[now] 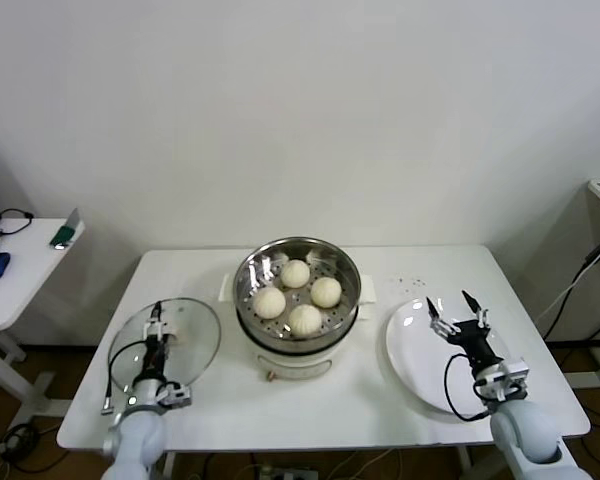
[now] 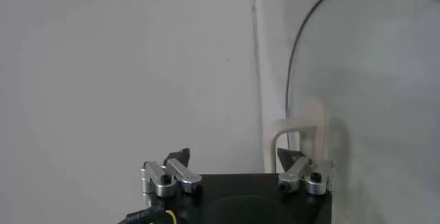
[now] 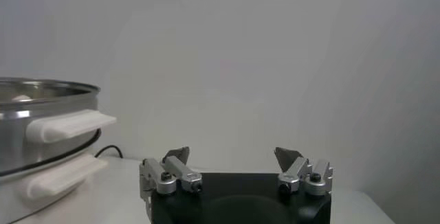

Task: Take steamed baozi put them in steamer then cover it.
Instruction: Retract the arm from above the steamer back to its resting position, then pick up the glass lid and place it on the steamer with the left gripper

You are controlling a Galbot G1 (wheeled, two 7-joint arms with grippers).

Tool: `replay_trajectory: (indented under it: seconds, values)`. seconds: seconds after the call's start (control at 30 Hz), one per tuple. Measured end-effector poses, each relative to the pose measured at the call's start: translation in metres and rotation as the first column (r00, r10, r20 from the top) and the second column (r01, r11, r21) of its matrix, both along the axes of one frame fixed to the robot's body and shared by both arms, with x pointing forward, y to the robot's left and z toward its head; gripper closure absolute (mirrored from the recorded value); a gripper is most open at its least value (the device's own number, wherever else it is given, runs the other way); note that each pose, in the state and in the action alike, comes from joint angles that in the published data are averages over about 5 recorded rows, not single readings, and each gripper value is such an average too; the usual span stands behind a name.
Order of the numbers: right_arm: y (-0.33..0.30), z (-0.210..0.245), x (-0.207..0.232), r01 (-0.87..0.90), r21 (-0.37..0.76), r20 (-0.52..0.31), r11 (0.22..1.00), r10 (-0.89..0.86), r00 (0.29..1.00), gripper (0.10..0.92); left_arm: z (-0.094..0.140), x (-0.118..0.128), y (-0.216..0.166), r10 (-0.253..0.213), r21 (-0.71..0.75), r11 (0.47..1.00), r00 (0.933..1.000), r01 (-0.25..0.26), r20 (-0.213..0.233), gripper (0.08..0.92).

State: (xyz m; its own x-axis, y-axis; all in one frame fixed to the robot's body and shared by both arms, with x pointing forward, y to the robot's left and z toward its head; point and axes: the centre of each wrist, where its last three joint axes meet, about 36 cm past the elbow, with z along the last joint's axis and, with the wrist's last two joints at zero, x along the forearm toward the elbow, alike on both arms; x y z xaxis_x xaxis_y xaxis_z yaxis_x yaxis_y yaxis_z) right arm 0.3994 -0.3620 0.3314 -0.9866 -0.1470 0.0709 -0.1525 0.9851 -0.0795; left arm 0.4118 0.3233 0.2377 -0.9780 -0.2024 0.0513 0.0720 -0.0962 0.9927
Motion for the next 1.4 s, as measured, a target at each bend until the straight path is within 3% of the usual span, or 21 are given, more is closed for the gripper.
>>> replay_trajectory:
  seconds: [0.7,1.03,1.4]
  values:
    - [0.006,-0.01,0.005,-0.014,-0.013,-0.017,1.0,0.014,1.0,0.2,-0.003,-0.003,0.011,-0.026,-0.036,0.999,0.9984,0.024,-0.05,0.812]
    - [0.001,-0.012,0.007,-0.015,-0.014,-0.018,1.0,0.015,1.0,0.2,0.019,-0.014,0.017,-0.014,-0.044,0.999,0.9998,0.013,-0.016,0.846]
    - [-0.003,-0.014,0.011,-0.019,-0.016,-0.014,1.0,0.019,1.0,0.2,0.081,-0.049,0.024,0.034,-0.023,0.999,0.996,-0.032,0.083,0.846]
